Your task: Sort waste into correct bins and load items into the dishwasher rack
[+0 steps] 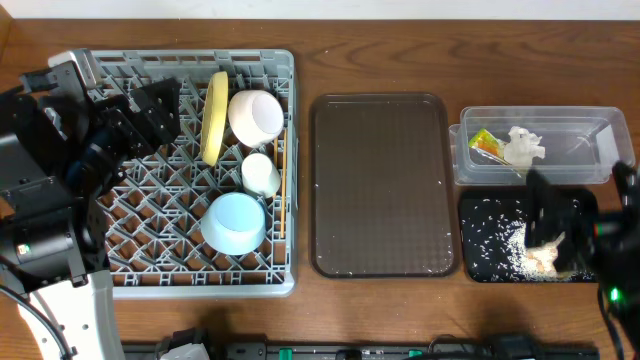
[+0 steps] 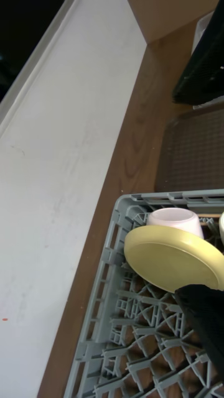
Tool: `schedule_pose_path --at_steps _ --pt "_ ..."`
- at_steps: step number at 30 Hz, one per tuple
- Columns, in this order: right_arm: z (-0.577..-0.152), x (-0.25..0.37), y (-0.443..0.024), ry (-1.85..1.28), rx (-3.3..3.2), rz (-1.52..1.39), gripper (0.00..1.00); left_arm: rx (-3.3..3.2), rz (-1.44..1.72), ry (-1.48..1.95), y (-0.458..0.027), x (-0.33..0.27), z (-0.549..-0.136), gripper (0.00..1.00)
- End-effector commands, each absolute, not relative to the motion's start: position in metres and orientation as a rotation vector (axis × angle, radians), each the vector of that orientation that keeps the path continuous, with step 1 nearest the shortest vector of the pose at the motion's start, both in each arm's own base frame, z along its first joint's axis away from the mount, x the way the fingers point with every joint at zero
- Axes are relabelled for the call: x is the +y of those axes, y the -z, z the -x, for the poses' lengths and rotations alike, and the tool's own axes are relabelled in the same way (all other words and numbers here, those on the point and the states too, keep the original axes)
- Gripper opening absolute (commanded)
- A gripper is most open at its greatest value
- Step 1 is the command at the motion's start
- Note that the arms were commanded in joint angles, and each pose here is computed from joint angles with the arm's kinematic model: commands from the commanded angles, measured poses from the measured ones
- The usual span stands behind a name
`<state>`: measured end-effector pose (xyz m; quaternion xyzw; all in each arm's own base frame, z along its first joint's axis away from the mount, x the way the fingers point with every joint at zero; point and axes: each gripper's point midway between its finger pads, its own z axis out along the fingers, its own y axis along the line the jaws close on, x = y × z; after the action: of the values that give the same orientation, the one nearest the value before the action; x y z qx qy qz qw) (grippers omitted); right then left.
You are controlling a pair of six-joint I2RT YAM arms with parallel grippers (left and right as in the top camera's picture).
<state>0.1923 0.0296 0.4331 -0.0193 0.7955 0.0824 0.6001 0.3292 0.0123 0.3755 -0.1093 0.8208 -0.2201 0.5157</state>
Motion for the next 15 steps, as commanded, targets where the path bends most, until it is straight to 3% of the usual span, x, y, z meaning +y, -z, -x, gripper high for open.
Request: schedule_pose_path --at_steps 1,15 --pt "-0.186 0.031 -0.413 -0.148 1.842 0.12 0.99 1.957 0.254 0.526 -0.384 0.012 -0.329 0.93" --pt "-0.2 0.04 -0.352 -0.132 1.381 0.18 0.99 1.957 0.254 0.526 -0.384 0.012 -0.329 0.93"
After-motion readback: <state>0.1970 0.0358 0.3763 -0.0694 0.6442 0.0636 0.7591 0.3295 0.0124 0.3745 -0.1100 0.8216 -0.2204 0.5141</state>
